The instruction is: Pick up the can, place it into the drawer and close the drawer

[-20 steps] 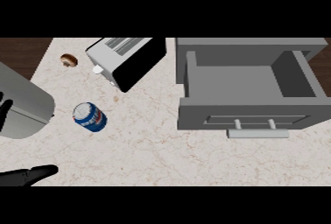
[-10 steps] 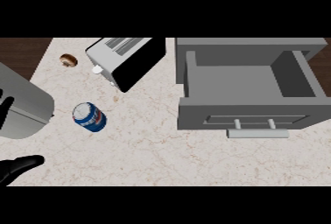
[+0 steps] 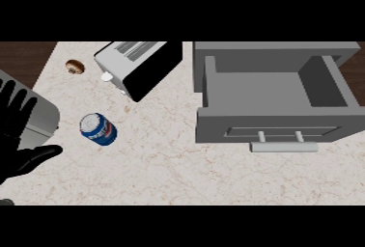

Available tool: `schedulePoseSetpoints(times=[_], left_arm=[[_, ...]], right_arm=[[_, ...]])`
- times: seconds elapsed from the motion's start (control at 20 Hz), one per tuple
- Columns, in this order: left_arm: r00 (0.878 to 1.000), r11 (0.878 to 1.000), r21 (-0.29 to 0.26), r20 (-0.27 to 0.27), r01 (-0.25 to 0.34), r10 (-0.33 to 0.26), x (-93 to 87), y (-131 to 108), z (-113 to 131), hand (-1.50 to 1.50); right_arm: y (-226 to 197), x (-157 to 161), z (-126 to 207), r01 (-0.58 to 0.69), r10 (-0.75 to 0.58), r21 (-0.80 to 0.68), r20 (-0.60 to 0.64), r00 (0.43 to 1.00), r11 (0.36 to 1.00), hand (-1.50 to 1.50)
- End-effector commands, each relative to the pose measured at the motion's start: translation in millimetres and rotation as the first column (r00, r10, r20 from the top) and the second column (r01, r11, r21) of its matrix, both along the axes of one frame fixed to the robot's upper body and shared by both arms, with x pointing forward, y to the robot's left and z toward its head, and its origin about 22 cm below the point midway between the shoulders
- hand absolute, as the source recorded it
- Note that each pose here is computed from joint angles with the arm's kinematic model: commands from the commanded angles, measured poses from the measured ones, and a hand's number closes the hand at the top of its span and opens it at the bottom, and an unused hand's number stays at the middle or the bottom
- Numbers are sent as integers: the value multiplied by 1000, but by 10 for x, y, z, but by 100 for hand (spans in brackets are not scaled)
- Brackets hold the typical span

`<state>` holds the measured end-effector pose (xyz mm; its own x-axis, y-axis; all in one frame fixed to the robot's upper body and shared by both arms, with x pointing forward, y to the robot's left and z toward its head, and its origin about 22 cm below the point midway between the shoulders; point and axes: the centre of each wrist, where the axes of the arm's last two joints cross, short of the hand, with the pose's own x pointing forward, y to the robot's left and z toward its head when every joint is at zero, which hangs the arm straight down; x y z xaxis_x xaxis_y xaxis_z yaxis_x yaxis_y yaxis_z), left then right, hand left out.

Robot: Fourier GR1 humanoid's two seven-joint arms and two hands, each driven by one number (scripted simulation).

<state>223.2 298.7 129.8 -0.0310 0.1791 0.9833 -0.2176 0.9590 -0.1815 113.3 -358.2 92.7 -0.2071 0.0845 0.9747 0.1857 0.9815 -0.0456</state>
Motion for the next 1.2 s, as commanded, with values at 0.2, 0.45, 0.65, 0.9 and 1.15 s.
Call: schedulePoseSetpoints(times=[0.2, 0.45, 0.65, 0.9, 1.15], left_arm=[[1000, 1000, -4, -26, -12, 12, 350, -258, -193, -150], [998, 1000, 11, -63, -13, 14, 427, -165, -690, -150], [996, 999, 31, -76, -36, 38, 590, -45, -892, -150], [993, 997, 33, -89, -74, 77, 495, -153, -1036, -150], [986, 988, 63, -86, -140, 145, 491, -64, -1305, -150]], right_arm=[[-71, -115, 161, 5, -5, -5, -13, 1000, 1000, -150], [-59, -32, 109, 14, -14, 11, 19, 1000, 1000, -150], [-76, -224, -69, 1, -2, -23, -4, 1000, 1000, -150], [-54, -169, -22, -1, 1, 11, -12, 1000, 1000, -150], [-167, -453, 97, -4, 5, 16, -13, 1000, 1000, -150]])
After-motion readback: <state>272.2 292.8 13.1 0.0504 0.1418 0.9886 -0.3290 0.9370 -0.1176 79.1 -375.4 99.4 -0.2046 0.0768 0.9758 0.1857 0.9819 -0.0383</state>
